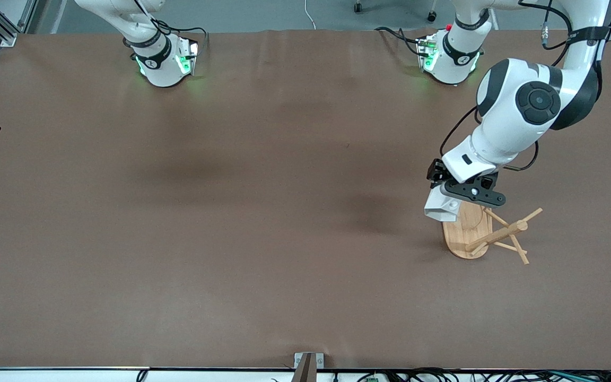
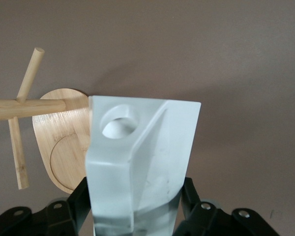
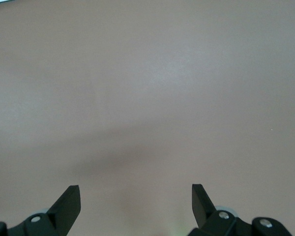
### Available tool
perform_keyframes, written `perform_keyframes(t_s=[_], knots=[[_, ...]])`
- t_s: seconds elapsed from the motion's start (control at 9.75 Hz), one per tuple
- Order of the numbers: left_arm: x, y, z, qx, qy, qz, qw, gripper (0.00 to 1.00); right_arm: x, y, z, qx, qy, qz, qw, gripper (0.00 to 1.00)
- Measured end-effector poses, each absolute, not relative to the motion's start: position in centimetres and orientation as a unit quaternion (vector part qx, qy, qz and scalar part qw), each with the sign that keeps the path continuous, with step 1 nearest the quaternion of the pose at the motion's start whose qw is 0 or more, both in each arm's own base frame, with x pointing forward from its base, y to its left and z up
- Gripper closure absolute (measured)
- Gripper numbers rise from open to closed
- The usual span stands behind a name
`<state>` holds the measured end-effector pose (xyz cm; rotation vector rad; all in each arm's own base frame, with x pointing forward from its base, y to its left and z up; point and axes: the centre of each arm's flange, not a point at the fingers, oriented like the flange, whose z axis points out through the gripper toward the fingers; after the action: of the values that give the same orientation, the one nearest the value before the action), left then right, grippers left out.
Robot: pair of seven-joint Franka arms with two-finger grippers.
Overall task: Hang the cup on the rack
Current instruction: 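Carry the cup with the left gripper over the wooden rack, then lower the cup with the left gripper, hooking its handle onto a peg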
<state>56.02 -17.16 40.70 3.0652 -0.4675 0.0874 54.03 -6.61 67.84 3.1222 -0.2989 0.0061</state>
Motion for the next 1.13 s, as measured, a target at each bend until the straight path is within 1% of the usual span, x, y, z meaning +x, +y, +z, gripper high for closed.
perform_keyframes(t_s=[0.51,1.13], knots=[[57.6,-14.9,41.9,0.987,-0.156,0.043,0.018,0.24,54.2,-5.5,67.9,0.996,-0.085,0.002,0.004,0.00],[58.2,-12.3,41.6,0.984,-0.175,0.042,0.013,0.24,54.2,-5.5,67.9,0.996,-0.085,0.003,0.004,0.00]])
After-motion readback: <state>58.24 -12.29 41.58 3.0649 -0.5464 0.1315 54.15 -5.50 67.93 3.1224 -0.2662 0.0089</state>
